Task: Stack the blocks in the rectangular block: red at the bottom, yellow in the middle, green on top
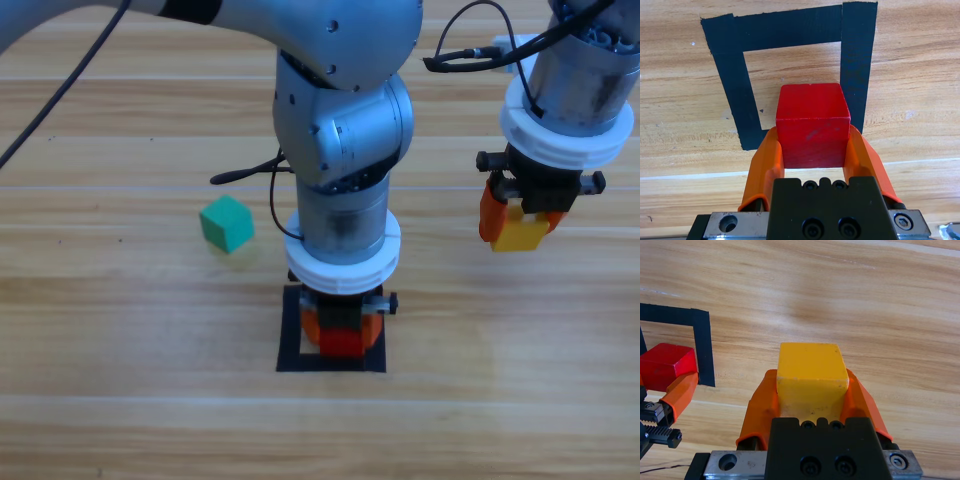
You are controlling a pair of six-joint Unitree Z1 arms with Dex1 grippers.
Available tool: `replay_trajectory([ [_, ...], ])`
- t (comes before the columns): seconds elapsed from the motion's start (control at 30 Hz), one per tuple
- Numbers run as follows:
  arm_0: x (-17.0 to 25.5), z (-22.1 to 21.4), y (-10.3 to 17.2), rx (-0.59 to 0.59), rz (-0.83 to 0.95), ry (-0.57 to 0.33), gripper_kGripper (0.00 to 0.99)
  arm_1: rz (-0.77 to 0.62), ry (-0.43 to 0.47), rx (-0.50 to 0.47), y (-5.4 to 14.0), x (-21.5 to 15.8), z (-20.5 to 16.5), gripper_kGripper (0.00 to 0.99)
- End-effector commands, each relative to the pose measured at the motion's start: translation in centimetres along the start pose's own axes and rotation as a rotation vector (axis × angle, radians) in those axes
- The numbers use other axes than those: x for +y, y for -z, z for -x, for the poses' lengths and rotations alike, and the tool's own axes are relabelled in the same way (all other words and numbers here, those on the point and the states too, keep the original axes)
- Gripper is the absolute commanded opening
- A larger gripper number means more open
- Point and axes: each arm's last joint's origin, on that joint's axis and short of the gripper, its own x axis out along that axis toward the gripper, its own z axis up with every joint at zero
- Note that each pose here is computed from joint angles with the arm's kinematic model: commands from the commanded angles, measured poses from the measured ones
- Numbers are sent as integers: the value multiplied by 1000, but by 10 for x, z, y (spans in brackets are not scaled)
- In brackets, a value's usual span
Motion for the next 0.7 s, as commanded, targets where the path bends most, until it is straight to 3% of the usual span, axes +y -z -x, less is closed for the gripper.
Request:
replay_trajectory([
  [0.03,1,-29,-6,40,-10,-57,2,29,-22,-17,12,7,10,0],
  [0.7,8,-36,-16,35,30,-65,0,29,-20,-17,12,7,9,0],
])
